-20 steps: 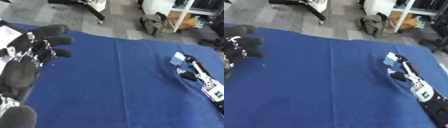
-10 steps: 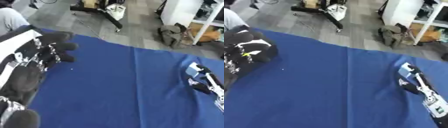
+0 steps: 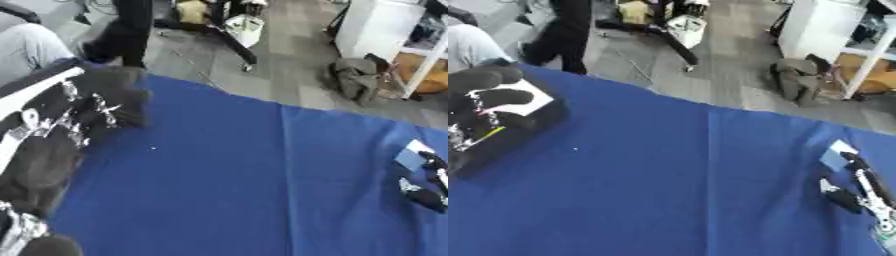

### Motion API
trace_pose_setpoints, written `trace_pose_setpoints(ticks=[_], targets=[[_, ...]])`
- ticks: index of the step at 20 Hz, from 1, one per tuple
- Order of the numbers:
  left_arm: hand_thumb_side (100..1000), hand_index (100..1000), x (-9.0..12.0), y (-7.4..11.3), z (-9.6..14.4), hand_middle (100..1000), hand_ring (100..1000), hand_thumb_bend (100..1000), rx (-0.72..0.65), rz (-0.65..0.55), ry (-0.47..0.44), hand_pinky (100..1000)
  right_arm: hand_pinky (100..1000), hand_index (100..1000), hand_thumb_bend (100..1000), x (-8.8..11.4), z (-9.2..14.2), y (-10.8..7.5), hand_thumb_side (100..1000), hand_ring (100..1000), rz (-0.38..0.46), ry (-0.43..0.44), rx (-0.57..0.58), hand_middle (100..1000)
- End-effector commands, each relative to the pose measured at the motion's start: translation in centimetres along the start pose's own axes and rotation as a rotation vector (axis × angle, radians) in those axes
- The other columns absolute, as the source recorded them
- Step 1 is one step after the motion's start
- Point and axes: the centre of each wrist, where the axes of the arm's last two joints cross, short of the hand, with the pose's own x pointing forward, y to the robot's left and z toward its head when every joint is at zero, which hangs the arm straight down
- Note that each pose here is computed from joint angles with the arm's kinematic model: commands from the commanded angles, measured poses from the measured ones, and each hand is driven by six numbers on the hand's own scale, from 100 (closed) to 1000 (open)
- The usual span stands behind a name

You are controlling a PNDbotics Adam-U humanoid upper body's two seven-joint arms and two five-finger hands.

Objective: Pick up the objects with one hand, pass them to the other hand, and then place them into the box on the other side of the table.

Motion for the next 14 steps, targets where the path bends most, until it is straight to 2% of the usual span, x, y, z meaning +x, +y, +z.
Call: trace_pose_setpoints(ticks=[1, 14], targets=[[575, 826, 1.0, 0.6, -0.4, 814, 804, 1000, -0.009, -0.043, -0.037, 736, 798, 998, 100, 0.2, -1.0, -2.5, 401, 914, 0.027, -0.003, -0.056, 1000], [576, 827, 0.6, 0.4, 0.1, 816, 805, 1000, 0.008, -0.028, -0.015, 735, 793, 997, 100, 0.2, -1.1, -4.0, 345, 904, 0.025, -0.02, -0.097, 987]])
